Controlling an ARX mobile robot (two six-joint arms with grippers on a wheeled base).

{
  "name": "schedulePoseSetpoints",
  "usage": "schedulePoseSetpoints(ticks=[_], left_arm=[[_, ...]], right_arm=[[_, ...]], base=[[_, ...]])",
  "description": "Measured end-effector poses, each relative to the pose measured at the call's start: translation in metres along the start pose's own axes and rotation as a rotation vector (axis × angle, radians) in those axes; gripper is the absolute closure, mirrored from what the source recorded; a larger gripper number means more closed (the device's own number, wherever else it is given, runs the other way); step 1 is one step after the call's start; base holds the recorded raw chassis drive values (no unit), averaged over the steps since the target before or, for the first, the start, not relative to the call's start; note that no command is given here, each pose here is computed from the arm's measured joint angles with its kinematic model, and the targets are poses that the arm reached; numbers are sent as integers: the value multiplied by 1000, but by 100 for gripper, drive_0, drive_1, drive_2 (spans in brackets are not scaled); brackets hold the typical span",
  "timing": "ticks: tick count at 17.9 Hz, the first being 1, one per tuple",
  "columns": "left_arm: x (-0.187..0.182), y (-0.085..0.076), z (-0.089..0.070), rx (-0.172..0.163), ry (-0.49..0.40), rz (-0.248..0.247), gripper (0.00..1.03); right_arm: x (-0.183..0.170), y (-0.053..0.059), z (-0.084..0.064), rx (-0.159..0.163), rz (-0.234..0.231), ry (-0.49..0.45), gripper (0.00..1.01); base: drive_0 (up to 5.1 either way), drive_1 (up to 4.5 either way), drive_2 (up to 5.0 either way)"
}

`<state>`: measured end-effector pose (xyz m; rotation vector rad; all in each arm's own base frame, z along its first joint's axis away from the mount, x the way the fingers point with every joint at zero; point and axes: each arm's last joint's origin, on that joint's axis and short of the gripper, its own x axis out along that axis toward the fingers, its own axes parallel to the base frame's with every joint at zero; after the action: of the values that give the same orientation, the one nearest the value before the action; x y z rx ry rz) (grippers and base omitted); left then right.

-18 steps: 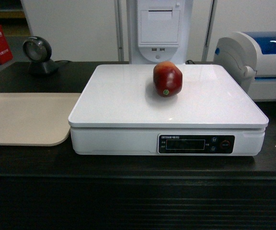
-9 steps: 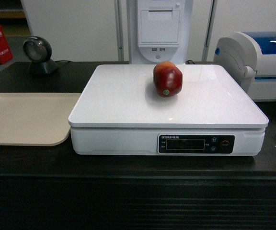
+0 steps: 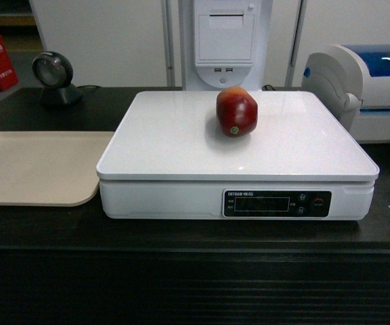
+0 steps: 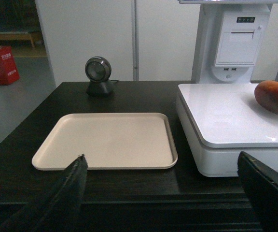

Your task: Place dark red mango on scale at checkout

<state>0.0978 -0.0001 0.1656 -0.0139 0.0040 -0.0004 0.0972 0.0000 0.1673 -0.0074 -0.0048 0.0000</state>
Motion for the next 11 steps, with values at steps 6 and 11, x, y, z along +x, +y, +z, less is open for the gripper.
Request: schedulePoseSetpoints(ticks=[6, 11], left_arm=[[0, 0, 0, 1, 0, 0, 5], [0, 0, 0, 1, 0, 0, 5]], right_arm=[[0, 0, 0, 0, 0, 0, 3], [0, 0, 0, 0, 0, 0, 3]], base=[[0, 0, 0], [0, 0, 0]])
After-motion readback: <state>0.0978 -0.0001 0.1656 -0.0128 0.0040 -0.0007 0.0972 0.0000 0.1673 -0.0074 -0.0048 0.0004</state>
